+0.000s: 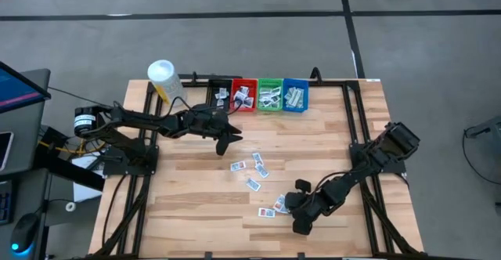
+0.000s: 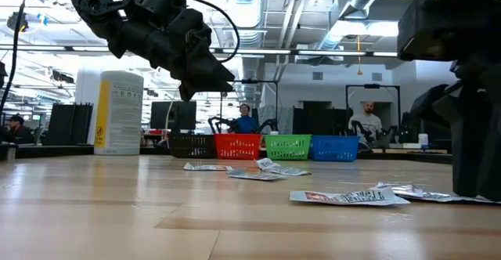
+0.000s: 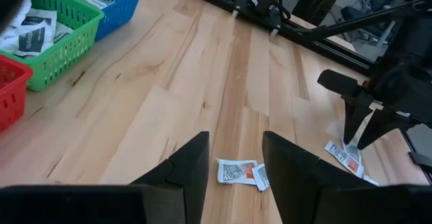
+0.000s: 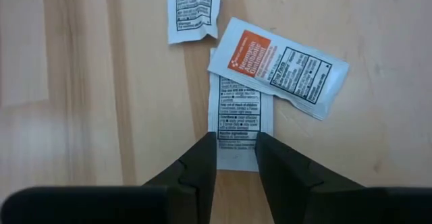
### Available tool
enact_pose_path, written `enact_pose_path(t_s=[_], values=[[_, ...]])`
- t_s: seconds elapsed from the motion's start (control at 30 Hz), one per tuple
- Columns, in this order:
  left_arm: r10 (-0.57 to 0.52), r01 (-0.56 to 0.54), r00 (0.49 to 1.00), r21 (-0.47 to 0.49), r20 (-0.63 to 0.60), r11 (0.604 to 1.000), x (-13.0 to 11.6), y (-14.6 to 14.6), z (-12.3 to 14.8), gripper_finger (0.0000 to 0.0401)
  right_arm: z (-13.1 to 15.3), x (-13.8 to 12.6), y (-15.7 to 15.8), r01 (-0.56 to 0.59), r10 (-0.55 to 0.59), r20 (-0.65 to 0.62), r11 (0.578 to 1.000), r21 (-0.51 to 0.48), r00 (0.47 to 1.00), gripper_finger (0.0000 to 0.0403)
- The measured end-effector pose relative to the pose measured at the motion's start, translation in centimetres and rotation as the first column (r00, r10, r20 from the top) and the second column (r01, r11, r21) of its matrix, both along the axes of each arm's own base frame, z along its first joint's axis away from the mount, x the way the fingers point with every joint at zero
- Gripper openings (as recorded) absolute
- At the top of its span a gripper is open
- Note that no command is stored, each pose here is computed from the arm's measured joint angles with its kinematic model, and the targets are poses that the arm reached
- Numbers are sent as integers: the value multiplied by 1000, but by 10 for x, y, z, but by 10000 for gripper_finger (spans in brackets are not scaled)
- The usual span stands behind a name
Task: Pick & Place First Aid Supplies
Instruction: Put the ointment pack into the black bin
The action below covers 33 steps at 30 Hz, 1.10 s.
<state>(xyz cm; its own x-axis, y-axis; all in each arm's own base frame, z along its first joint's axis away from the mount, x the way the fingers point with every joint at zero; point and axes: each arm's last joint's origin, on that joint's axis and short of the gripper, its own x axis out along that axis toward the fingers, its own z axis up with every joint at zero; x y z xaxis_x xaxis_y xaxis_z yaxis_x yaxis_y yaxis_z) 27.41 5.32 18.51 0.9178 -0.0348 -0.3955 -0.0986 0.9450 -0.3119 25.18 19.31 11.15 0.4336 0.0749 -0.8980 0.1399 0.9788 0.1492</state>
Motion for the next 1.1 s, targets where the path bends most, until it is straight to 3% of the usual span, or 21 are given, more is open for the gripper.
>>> enact_pose_path(t_s=[0.27,0.7,0.97,1.1], values=[[0,0,1000,2,9,1000,0,0,1,138,-2,-3,-2,-4,3,-34,1000,-24,999,91],[1,-1,1000,3,13,1000,1,0,1,138,-5,-9,-7,-5,-3,-98,997,-77,995,4],[-1,1,1000,7,13,1000,1,0,1,138,-5,-8,-7,12,-17,-84,998,-59,996,2],[-1,1,1000,7,13,1000,1,0,1,138,-5,-5,-3,6,-6,-61,1000,-10,998,22]])
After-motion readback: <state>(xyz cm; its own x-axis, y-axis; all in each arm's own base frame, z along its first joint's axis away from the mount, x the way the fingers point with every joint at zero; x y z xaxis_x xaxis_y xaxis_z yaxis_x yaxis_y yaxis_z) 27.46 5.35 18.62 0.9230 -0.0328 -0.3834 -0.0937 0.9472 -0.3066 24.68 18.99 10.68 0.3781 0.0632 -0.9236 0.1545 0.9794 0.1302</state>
